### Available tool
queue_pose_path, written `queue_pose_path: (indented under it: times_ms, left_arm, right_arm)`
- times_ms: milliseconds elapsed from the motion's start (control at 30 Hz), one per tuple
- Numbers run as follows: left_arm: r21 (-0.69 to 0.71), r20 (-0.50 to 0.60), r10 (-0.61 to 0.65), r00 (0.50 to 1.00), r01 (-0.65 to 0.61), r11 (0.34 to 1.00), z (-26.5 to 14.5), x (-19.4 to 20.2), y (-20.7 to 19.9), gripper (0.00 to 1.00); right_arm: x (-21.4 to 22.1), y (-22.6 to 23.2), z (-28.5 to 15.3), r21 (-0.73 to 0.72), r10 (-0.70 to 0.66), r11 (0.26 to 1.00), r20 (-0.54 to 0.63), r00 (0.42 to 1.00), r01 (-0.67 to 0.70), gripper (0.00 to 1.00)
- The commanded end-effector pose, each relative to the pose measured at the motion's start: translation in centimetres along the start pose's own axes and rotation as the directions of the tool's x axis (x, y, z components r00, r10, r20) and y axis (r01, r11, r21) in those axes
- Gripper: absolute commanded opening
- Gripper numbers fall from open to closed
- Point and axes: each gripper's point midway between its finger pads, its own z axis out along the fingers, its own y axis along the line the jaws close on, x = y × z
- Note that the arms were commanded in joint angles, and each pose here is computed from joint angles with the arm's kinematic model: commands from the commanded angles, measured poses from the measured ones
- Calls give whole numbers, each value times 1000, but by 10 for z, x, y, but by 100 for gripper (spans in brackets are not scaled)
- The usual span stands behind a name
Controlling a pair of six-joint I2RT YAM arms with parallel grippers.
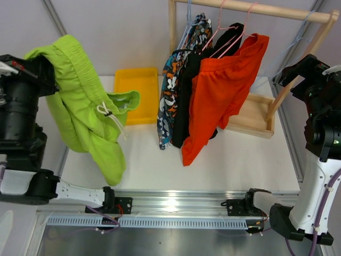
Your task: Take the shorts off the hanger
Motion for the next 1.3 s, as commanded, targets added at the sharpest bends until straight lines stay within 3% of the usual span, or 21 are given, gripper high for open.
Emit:
queue_pose_path:
  times_ms: [0,67,133,167,200,233,267,300,600,833,967,1000,1033,1067,1100,1167,1200,1233,1267]
  left_arm:
    - [-168,-9,322,947,-318,933,26,19,-32,0]
    - [-144,-12,375,927,-373,917,42,37,-48,0]
    - [-186,-38,358,933,-359,915,57,41,-30,0]
    - [-150,-51,390,920,-393,907,74,56,-42,0]
    - [-211,-56,381,923,-384,899,86,49,-22,0]
    - [-210,-40,321,946,-322,923,93,47,-21,0]
    - [-141,-89,370,925,-380,914,112,72,-33,0]
    - [-175,-95,373,923,-385,906,124,74,-21,0]
    - [-191,64,301,951,-285,939,212,63,-3,0]
    - [-189,124,303,945,-278,942,278,91,11,0]
    - [-252,2,329,944,-318,914,311,157,34,0]
    - [-256,-87,327,941,-338,906,318,202,44,0]
    - [-263,-88,312,946,-324,909,322,212,49,0]
    - [-261,-99,297,950,-313,913,323,222,56,7]
    - [-248,-187,278,942,-319,915,326,272,67,13]
    - [-202,-253,261,932,-315,927,329,306,74,64]
    - [-190,-307,234,923,-300,935,332,334,77,83]
    - [-175,-326,211,921,-278,944,334,341,74,99]
    - [-168,-334,205,920,-273,947,336,341,72,99]
  right_arm:
    - [2,18,-2,-94,-5,996,-35,999,1,99]
    - [4,24,-6,-131,-15,991,-48,999,9,100]
    - [5,24,-8,-135,-17,991,-48,999,10,99]
    - [8,24,-7,-135,-18,991,-56,998,10,99]
    - [9,24,-6,-136,-17,991,-60,998,8,100]
    - [11,25,-6,-144,-16,990,-66,998,6,99]
    - [16,25,-4,-146,-16,989,-79,997,4,99]
    - [17,26,-4,-153,-15,988,-81,997,3,99]
    - [45,43,-3,-195,-74,980,-134,988,47,100]
    - [59,42,2,-149,-144,981,-140,980,123,99]
    - [66,41,8,-144,-146,982,-149,978,125,99]
    - [67,41,8,-141,-147,982,-151,978,126,99]
    - [69,40,10,-139,-147,982,-155,977,126,99]
    - [71,40,10,-137,-145,983,-158,977,123,100]
    - [72,40,10,-137,-143,983,-163,976,121,100]
    - [74,40,8,-140,-136,984,-170,976,112,99]
    - [78,42,8,-155,-134,982,-181,974,106,100]
    - [78,43,6,-163,-131,981,-183,974,101,99]
    - [77,46,4,-177,-125,980,-183,975,92,99]
